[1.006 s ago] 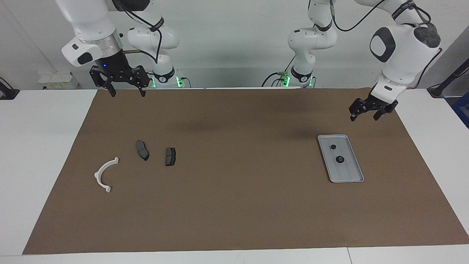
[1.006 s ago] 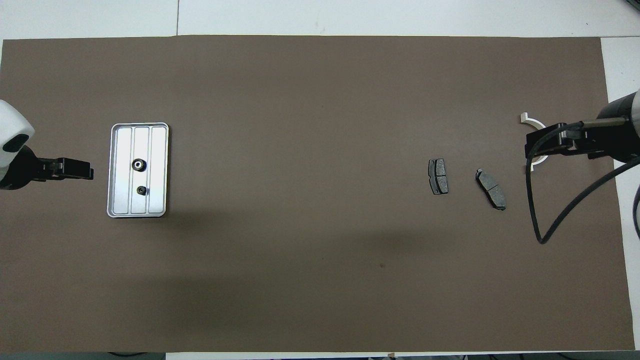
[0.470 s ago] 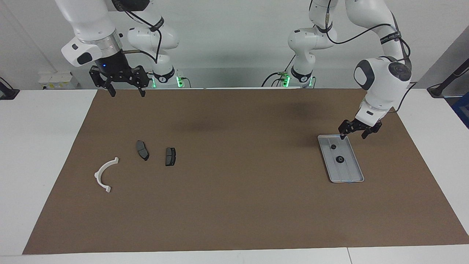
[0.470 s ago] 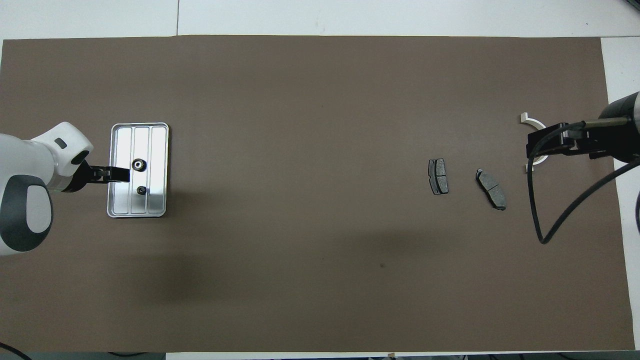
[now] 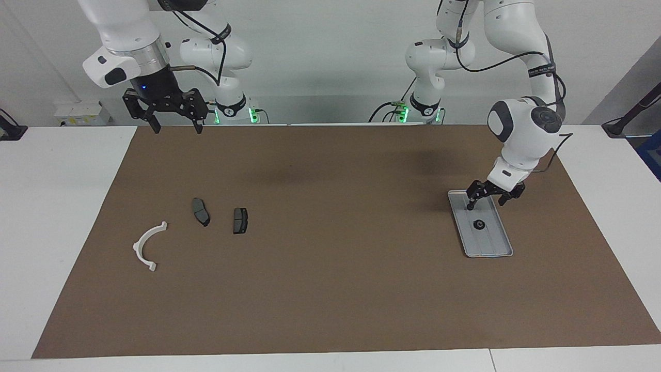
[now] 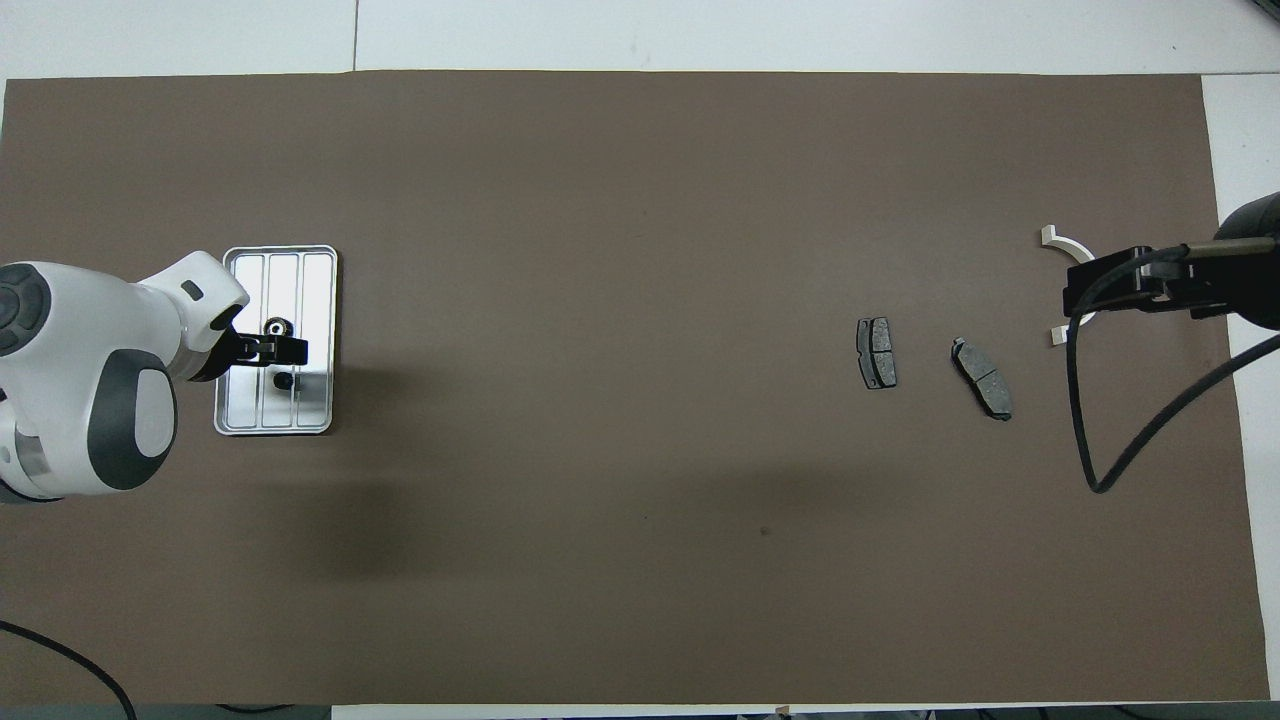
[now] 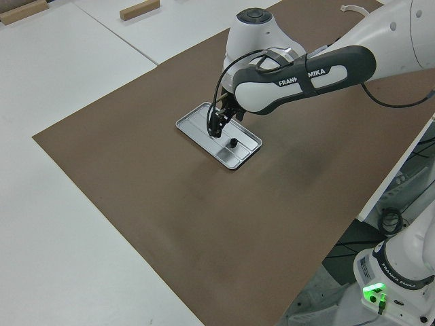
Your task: Place bearing gear from tray to pile
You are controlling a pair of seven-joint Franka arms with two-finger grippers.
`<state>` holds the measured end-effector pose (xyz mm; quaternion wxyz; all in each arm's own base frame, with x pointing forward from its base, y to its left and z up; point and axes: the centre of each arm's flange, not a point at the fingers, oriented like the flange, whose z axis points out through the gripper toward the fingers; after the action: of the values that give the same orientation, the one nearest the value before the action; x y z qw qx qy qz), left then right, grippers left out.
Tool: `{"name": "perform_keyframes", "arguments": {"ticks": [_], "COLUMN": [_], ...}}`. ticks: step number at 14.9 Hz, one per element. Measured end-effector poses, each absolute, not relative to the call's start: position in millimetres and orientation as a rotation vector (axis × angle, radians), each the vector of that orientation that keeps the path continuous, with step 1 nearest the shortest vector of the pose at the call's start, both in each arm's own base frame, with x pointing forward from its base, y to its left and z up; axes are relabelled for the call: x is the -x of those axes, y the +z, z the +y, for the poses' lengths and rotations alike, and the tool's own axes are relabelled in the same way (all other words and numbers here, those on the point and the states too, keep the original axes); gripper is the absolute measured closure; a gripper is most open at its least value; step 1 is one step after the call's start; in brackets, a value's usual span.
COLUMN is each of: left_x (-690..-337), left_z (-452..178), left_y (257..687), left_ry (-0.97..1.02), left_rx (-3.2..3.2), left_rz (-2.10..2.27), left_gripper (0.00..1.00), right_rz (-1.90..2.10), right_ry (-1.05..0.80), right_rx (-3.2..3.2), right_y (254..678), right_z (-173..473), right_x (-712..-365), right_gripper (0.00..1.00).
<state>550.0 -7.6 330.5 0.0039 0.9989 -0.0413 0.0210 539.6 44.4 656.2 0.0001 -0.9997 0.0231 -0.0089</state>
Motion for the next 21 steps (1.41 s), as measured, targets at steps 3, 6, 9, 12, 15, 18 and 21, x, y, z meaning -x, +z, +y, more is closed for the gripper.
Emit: {"name": "perform_keyframes", "arguments": {"ticks": [3, 6, 9, 12, 15, 18, 21], "left_x": [-544.3, -540.1, -536.7, -532.5, -532.2, -532.3, -532.7], "left_z": [-7.8, -5.8, -3.9, -3.5, -3.5, -3.6, -4.9], "left_y": [321.4, 315.8, 311.5, 306.0, 305.8, 306.2, 305.9], "left_ry": [0.048, 0.028, 0.012, -0.007, -0.007, -0.004, 0.016], "left_rx": [-3.131, -3.131, -3.132, -3.131, -3.132, -3.132, -3.133], "left_rz": [-0.127, -0.121, -0.114, -0.109, -0.100, -0.091, -0.054], "left_gripper": [0.00, 0.02, 0.00, 0.10, 0.10, 0.22, 0.40], "right_rz": [0.073, 0.073, 0.073, 0.073, 0.072, 0.069, 0.071], "right_ry": [-0.028, -0.016, -0.013, -0.048, -0.080, -0.106, -0.099], "right_rx": [3.140, 3.142, 3.144, 3.141, 3.138, 3.130, 3.122], "right_y": [656.2, 652.9, 634.4, 595.9, 544.4, 489.0, 448.4], "right_z": [44.4, 44.5, 45.0, 45.5, 46.1, 47.2, 47.2], "right_x": [-539.6, -538.7, -538.3, -547.1, -553.6, -565.5, -582.0], "right_gripper": [0.00, 0.00, 0.00, 0.00, 0.00, 0.00, 0.00]}}
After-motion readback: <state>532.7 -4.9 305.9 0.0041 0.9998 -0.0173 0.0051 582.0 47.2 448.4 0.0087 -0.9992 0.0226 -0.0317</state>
